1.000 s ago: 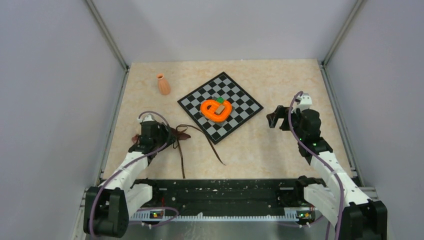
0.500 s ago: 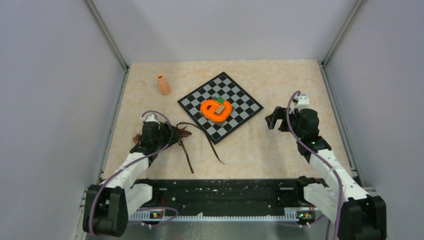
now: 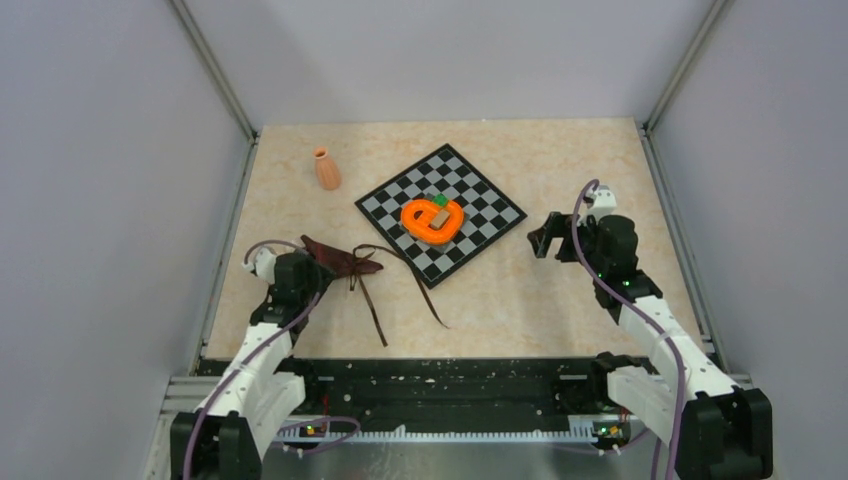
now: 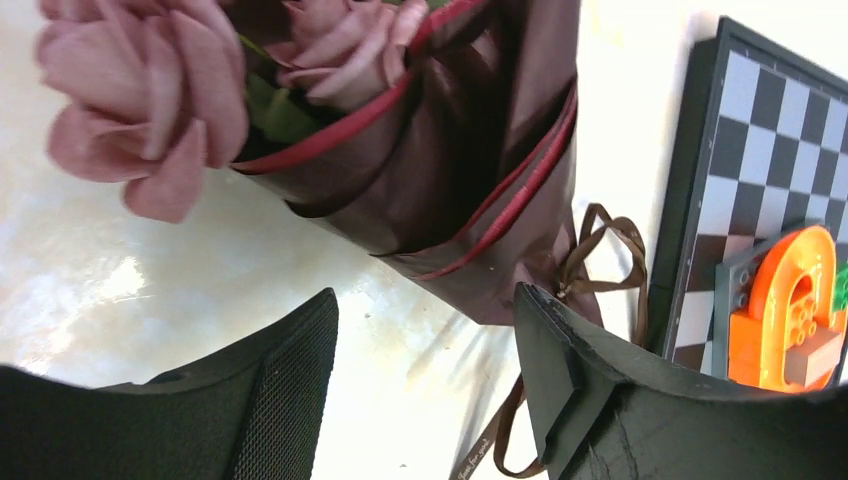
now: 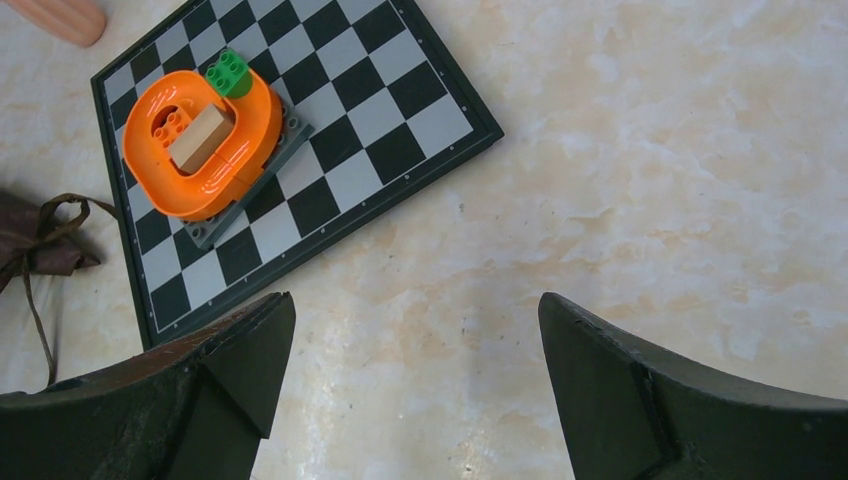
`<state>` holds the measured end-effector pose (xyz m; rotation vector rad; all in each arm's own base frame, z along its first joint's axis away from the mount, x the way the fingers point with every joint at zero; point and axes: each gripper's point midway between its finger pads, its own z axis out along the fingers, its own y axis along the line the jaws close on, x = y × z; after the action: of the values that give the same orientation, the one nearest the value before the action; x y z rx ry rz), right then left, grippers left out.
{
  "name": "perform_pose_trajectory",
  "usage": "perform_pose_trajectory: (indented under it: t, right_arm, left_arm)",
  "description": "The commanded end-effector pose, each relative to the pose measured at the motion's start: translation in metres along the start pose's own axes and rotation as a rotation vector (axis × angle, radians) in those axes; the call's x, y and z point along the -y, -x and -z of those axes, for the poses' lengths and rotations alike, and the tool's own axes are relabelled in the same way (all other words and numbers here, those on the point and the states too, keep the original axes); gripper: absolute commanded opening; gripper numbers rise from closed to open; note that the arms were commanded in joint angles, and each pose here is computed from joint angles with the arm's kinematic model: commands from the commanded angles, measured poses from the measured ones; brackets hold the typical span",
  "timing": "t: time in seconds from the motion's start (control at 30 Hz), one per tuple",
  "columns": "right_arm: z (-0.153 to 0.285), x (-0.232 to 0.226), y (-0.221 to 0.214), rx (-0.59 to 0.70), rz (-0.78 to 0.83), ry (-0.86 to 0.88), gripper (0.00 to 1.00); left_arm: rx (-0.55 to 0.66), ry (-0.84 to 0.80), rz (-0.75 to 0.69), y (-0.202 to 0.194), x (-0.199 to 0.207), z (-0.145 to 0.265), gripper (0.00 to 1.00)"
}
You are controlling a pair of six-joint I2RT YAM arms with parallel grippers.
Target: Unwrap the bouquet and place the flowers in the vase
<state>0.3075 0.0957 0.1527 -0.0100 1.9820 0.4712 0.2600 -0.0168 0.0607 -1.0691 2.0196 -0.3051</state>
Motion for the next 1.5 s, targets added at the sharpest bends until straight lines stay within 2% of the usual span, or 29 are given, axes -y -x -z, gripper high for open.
perform_pose_trajectory:
  t: [0.0,0.1,0.23,0.6,0.83,1.0,1.1,1.3,1.47]
  right_arm:
    - [0.001,-0.011,0.03,0.075,0.03,0.04,0.94]
    - [0.0,-0.012,0.031,0.077,0.03,0.044,0.94]
    - [0.0,-0.014,0.031,0.076,0.028,0.056,0.94]
    - [0.002,-0.017,0.032,0.074,0.039,0.072,0.93]
    - [0.002,-0.017,0.031,0.071,0.04,0.075,0.92]
    - [0.001,-0.017,0.03,0.065,0.041,0.073,0.91]
    - [0.002,-0.016,0.03,0.065,0.043,0.071,0.91]
    - [0.001,-0.015,0.03,0.062,0.044,0.067,0.91]
    - [-0.001,-0.016,0.027,0.052,0.043,0.071,0.9]
  left_arm:
    - [0.126,0.036,0.116,0.024,-0.006,0.001,0.68]
    - [0.172,0.02,0.138,0.033,-0.007,0.0,0.66]
    - [0.173,-0.021,0.127,0.039,-0.002,-0.006,0.65]
    - [0.209,-0.07,-0.029,0.056,0.011,-0.024,0.51]
    - [0.189,-0.075,-0.102,0.056,0.016,-0.036,0.46]
    - [0.153,-0.112,-0.155,0.056,0.03,-0.044,0.36]
    - [0.148,-0.126,-0.19,0.059,0.037,-0.046,0.23]
    - [0.102,-0.193,-0.269,0.054,0.052,-0.05,0.14]
    - [-0.004,-0.24,-0.32,0.04,0.062,-0.055,0.05]
